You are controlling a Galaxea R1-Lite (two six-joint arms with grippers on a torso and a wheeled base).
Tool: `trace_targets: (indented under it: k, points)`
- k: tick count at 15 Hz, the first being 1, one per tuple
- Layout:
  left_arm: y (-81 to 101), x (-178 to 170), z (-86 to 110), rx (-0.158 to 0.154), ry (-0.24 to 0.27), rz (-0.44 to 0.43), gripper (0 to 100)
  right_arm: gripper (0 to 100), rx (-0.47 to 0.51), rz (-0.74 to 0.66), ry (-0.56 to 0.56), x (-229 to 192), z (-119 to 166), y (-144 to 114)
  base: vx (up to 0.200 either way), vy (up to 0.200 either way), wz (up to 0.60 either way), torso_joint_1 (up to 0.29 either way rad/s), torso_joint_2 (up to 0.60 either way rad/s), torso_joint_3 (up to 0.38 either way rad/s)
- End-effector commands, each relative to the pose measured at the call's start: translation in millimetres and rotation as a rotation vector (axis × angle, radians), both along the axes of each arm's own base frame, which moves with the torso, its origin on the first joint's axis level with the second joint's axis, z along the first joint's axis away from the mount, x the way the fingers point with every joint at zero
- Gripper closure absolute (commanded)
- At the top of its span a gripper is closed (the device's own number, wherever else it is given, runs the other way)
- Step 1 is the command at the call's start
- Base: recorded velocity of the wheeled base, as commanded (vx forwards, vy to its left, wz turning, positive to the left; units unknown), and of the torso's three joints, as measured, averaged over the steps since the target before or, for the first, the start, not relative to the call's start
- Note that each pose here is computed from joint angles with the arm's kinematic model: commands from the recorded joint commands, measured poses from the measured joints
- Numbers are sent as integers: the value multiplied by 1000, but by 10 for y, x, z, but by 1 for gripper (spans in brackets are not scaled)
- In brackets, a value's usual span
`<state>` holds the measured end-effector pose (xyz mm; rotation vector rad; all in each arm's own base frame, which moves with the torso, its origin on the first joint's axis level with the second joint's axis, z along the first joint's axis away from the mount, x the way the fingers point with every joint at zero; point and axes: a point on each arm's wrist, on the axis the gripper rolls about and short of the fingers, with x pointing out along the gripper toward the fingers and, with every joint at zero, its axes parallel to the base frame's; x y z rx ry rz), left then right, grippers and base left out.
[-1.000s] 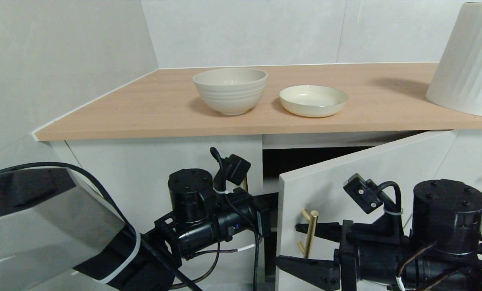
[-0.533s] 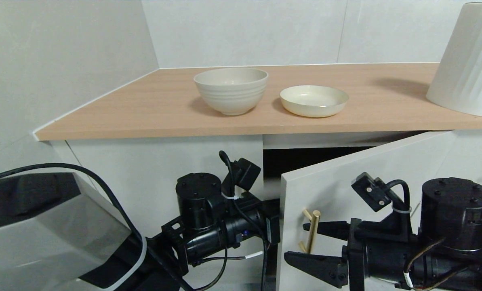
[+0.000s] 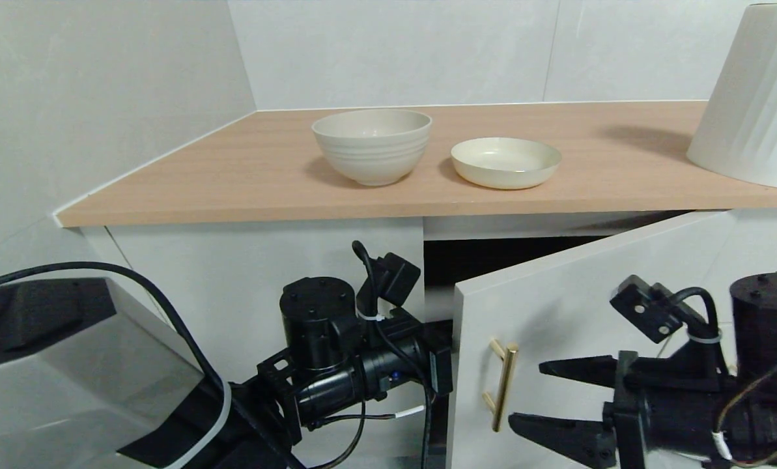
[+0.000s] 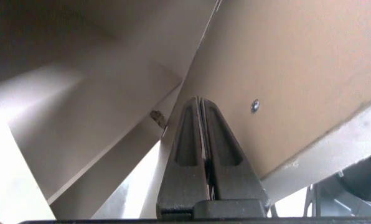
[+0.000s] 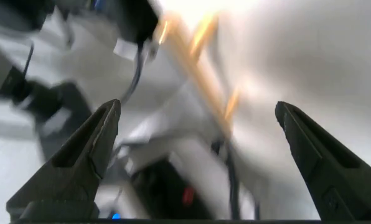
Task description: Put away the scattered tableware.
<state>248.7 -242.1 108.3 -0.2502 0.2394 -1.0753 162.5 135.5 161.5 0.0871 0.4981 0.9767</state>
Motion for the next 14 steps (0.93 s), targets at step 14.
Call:
trace_targets:
  k: [14]
  points:
    - [-17,-64,-63,22,24,-8,100,0,-15,-12,25,-486,214,-399,-14,0,0,0,0,1]
